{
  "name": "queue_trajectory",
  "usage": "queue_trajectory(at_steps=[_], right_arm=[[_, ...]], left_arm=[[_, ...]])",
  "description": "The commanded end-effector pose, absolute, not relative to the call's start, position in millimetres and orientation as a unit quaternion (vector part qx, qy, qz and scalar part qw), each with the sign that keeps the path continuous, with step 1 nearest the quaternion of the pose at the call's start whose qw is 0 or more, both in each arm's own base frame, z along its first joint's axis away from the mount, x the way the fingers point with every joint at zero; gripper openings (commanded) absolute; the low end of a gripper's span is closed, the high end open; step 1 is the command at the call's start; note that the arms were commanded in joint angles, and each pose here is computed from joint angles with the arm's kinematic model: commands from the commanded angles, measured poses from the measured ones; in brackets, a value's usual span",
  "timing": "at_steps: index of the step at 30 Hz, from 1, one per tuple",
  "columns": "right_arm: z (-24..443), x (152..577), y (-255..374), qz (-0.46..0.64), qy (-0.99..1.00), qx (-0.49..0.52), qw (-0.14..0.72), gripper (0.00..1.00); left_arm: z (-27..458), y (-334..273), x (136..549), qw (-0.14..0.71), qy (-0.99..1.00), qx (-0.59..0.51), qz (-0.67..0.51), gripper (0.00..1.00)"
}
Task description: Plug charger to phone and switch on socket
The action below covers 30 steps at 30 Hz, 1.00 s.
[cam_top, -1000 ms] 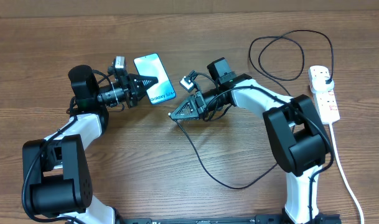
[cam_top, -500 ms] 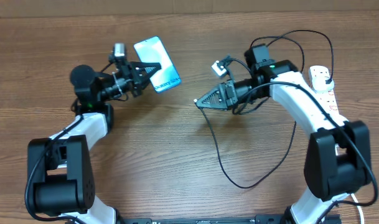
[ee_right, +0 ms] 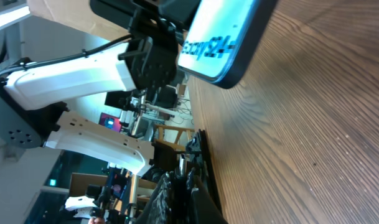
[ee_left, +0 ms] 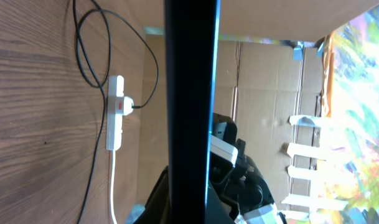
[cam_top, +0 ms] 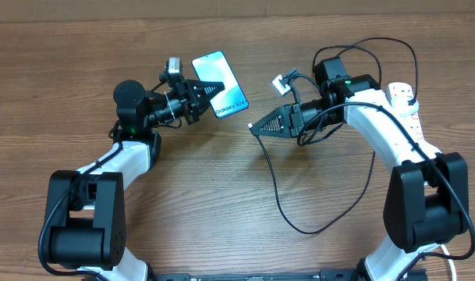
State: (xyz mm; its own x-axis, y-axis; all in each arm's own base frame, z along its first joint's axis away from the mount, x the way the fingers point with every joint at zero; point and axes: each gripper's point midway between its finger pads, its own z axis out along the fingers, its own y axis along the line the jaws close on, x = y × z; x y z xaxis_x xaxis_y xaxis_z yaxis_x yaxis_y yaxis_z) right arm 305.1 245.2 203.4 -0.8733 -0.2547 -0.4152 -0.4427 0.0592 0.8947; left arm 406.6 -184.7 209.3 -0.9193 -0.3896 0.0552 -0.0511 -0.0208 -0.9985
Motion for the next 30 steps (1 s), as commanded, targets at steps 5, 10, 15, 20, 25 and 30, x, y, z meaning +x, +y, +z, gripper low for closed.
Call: queue_trajectory(at_steps=[5, 10, 15, 20, 25, 30], right_arm=[[219, 301, 248, 0.663, 0.702, -0.247, 0.080, 0.04], [219, 303, 256, 0.662, 0.708, -0.239, 0.065, 0.04], [208, 316, 258, 0.633, 0.745, -0.204, 0.049, 0.04], [204, 318, 262, 0.624, 0.756, -0.194, 0.042, 0.04], [205, 325, 264, 0.622, 0.762, -0.177, 0.038, 0.04], [210, 325, 265, 0.631, 0.755, -0.176, 0.035, 0.04]], left_arm=[[218, -191, 409, 0.142, 0.688, -0.140, -0.698, 0.04], [218, -195, 407, 0.148, 0.691, -0.127, -0.696, 0.04], [218, -194, 409, 0.154, 0.690, -0.129, -0.695, 0.04], [218, -193, 412, 0.165, 0.690, -0.131, -0.693, 0.04], [218, -193, 412, 0.166, 0.690, -0.130, -0.693, 0.04], [218, -193, 412, 0.166, 0.690, -0.131, -0.693, 0.04]])
